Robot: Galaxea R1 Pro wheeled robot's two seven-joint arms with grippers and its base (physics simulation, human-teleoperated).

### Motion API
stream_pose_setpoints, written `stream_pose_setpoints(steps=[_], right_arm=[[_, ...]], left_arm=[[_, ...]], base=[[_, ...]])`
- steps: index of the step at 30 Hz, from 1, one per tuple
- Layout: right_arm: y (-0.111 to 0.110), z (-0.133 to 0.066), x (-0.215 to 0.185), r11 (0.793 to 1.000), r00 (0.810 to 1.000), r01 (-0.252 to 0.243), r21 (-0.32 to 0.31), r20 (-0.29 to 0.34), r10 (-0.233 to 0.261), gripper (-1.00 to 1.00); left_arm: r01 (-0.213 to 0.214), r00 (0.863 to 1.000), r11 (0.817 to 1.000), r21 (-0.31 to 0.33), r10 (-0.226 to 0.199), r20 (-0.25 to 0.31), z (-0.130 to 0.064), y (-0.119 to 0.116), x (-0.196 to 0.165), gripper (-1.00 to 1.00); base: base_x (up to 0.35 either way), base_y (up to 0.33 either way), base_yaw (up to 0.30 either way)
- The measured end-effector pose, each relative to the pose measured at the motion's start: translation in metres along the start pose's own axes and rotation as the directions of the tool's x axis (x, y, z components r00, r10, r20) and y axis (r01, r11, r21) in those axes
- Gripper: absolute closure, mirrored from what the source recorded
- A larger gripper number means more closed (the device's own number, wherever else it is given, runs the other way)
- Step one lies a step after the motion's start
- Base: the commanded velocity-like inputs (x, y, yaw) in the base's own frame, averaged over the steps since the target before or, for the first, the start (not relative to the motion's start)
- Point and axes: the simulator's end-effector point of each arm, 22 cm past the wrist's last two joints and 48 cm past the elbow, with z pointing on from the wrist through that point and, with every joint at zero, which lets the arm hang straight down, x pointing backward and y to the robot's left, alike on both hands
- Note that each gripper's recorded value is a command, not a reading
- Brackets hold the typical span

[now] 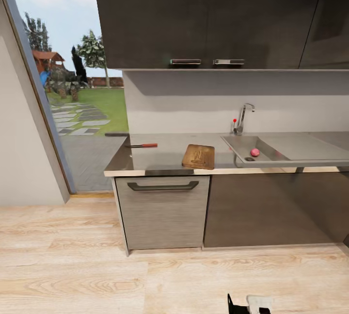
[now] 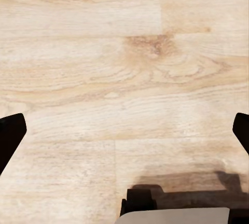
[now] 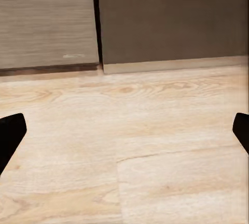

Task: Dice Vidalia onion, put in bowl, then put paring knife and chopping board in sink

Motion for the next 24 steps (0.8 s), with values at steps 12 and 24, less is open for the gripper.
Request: stream_pose_setpoints(steps=[12, 24], right_arm=[[-0.002, -0.001, -0.086, 1.0, 0.996, -0.012, 0.013, 0.086, 0.011, -1.0], [-0.016, -0.021, -0.17, 0.997, 0.985, -0.032, 0.063, 0.171, 0.021, -1.0]], left_arm=[[-0.005, 0.958, 1.0, 0.007, 0.003, 0.286, -0.01, -0.002, -0.125, -1.0], [-0.015, 0.938, 1.0, 0.02, 0.007, 0.346, -0.08, -0.009, -0.095, -1.0]], base=[[0.0, 0.0, 0.0], [0.0, 0.0, 0.0]])
